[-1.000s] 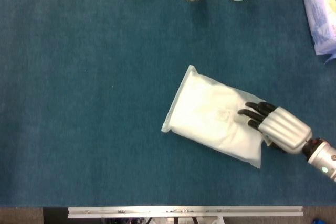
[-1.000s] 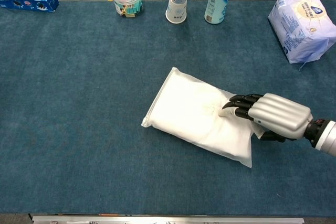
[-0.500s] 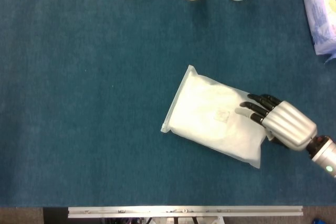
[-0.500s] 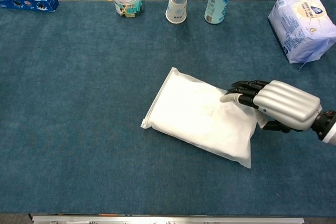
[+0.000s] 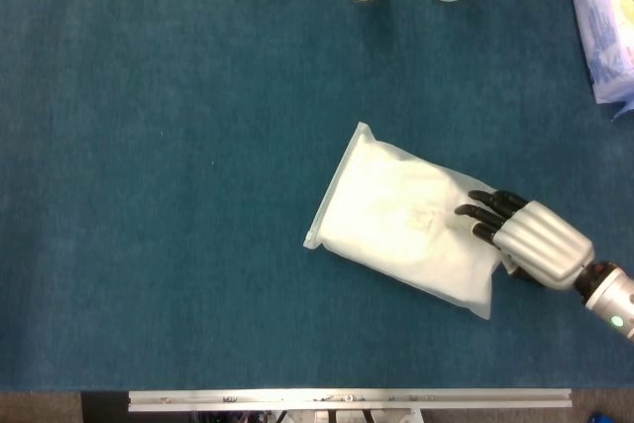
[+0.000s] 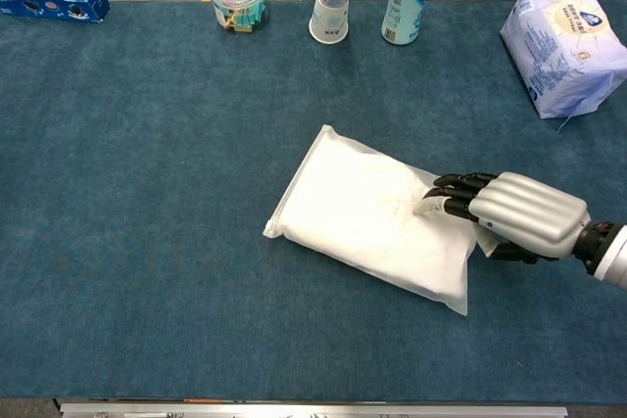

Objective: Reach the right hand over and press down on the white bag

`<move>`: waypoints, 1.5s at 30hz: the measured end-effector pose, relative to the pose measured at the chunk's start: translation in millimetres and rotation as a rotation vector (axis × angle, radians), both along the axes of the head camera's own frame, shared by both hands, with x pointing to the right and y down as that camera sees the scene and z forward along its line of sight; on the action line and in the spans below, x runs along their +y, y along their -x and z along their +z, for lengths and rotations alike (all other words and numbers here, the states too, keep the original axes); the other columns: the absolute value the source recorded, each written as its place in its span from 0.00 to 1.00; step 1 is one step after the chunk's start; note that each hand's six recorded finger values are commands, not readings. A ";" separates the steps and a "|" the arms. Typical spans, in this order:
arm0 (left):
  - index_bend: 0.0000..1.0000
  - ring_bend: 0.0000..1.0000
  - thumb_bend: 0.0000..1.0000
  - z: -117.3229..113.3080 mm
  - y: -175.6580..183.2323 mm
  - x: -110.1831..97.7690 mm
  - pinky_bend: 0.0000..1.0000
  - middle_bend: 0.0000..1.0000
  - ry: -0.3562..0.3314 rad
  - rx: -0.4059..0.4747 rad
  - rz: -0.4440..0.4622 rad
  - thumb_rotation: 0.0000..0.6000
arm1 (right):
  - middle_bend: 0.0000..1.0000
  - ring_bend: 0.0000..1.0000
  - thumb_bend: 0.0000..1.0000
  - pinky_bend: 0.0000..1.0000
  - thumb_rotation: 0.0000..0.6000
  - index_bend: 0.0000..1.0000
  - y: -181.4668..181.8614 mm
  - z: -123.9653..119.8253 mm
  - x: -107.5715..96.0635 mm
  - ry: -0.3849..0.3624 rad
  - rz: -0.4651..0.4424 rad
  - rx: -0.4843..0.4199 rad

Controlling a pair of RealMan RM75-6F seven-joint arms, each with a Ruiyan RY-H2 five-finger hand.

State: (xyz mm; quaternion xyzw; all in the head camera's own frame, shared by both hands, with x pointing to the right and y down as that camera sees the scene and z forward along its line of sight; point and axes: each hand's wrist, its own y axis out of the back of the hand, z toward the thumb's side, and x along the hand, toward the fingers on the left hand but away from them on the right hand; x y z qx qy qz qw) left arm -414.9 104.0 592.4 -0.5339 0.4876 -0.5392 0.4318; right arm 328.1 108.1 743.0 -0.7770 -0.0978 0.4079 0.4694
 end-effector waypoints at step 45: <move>0.49 0.39 0.18 38.2 -11.3 -16.9 0.52 0.46 0.068 0.134 0.049 1.00 | 0.67 0.52 0.60 0.36 1.00 0.54 -118.5 -160.7 -10.6 -0.526 0.408 -0.016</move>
